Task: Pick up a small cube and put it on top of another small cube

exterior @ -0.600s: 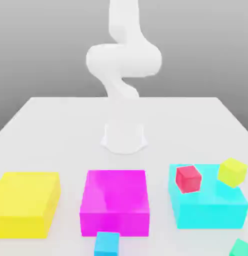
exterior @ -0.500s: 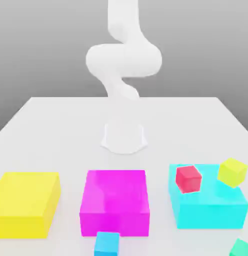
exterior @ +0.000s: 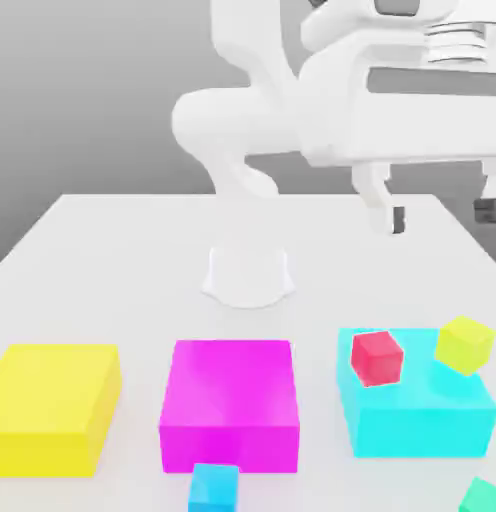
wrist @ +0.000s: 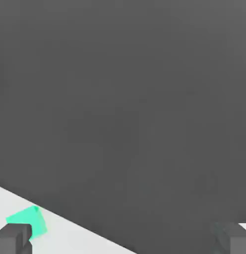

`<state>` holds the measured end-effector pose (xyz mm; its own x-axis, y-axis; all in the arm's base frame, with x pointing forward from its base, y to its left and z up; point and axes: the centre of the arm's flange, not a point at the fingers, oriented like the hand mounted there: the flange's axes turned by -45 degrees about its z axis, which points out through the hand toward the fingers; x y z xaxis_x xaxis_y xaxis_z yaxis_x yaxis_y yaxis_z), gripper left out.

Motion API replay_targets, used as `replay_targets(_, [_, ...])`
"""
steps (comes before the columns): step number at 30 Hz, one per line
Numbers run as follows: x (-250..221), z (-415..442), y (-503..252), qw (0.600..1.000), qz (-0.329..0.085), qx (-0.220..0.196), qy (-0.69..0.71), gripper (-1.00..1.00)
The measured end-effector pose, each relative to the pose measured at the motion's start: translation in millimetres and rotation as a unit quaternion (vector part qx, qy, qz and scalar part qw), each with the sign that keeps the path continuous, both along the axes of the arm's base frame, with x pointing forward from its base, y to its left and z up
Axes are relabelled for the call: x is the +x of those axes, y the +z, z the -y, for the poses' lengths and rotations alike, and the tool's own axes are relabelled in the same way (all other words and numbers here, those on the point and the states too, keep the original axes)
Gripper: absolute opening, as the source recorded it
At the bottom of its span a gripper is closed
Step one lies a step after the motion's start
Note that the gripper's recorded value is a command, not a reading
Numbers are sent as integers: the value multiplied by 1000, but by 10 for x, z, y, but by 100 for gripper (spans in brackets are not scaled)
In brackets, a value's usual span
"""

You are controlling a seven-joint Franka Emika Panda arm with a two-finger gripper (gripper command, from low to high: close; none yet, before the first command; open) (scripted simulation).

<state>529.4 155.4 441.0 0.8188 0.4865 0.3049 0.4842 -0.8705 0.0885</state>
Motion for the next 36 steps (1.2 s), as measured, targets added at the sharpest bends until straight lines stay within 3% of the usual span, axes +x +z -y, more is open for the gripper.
replay_targets(13, [-91, -987, -2294, 976, -137, -61, 161, 0])
replay_targets(17, [-130, -1052, -2943, 972, -146, -65, 173, 0])
replay_targets(18, [-136, -1053, -3061, 972, -147, -65, 173, -100])
replay_targets(24, [-140, -1053, -3120, 972, -147, -65, 173, -100])
replay_targets(29, [-130, -1012, -2561, 972, -148, -65, 170, -100])
replay_targets(36, [-68, 720, -2163, 986, -156, -50, 17, -100])
